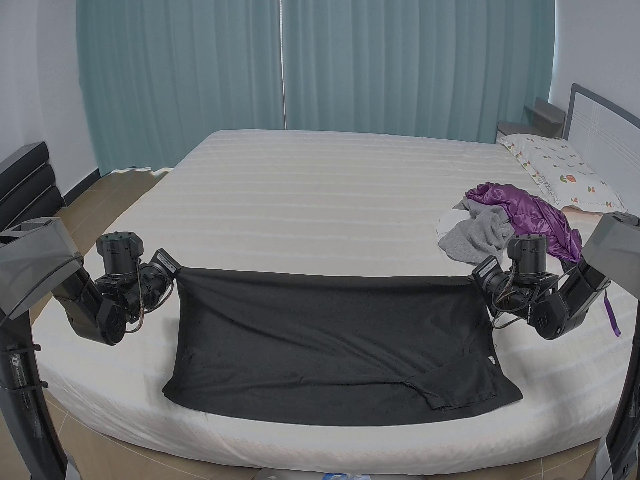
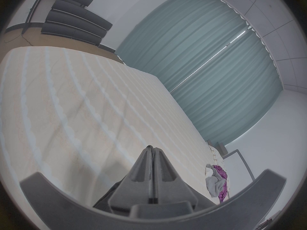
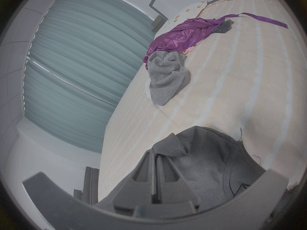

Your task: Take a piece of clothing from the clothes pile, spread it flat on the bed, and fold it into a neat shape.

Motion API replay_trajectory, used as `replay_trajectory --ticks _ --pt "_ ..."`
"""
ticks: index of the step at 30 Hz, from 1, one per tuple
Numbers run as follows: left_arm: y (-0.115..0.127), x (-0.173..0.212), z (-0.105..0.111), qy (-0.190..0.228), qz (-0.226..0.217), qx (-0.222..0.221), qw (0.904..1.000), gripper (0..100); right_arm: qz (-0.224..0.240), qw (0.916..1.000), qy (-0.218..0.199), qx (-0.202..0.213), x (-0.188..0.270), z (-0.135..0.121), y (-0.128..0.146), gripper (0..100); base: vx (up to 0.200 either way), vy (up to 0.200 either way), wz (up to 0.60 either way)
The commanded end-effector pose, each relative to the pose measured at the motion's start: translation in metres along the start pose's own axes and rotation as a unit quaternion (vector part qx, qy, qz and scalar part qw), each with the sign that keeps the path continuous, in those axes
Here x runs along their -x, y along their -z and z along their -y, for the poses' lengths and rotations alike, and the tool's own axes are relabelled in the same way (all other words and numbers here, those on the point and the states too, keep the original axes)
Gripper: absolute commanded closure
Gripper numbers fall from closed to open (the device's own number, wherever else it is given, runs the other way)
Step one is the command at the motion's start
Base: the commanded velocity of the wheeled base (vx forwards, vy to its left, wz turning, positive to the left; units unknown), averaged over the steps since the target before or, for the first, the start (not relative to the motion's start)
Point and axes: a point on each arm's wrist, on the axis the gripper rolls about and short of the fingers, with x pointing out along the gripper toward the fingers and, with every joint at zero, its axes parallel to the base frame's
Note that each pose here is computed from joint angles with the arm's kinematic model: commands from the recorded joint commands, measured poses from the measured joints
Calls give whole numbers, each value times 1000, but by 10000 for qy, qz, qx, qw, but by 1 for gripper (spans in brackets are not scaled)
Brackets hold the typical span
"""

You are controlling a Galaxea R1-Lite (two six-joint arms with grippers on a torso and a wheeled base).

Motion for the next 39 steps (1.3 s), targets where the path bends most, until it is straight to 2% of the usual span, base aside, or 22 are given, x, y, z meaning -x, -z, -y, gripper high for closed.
replay_trajectory --ticks 1,5,10,14,19,24,30,35,39 --pt "1 0 -2 -33 -33 5 10000 100 17 10000 -18 23 3 -1 -1 100 0 0 0" --pt "7 4 -9 -154 -150 -164 9996 100 -50 9999 24 88 11 1 0 100 0 0 0" --pt "16 13 -19 -327 -335 -404 9981 100 -361 9991 29 230 26 8 5 100 0 0 0" --pt "24 21 -27 -497 -511 -484 9963 100 -575 9975 202 346 37 19 13 100 0 0 0" --pt "39 35 -43 -787 -856 -812 9899 100 -788 9939 548 545 43 39 23 100 0 0 0" --pt "48 46 -51 -919 -1036 -859 9866 100 -940 9910 739 600 46 50 30 100 0 0 0" --pt "55 57 -58 -988 -1148 -1060 9828 100 -1078 9872 953 693 44 62 37 100 0 0 0" --pt "51 59 -56 -954 -1022 -1073 9843 100 -1062 9875 926 700 48 61 36 100 0 0 0" --pt "56 65 -59 -1028 -1141 -1087 9821 100 -1116 9861 999 714 49 64 38 100 0 0 0"
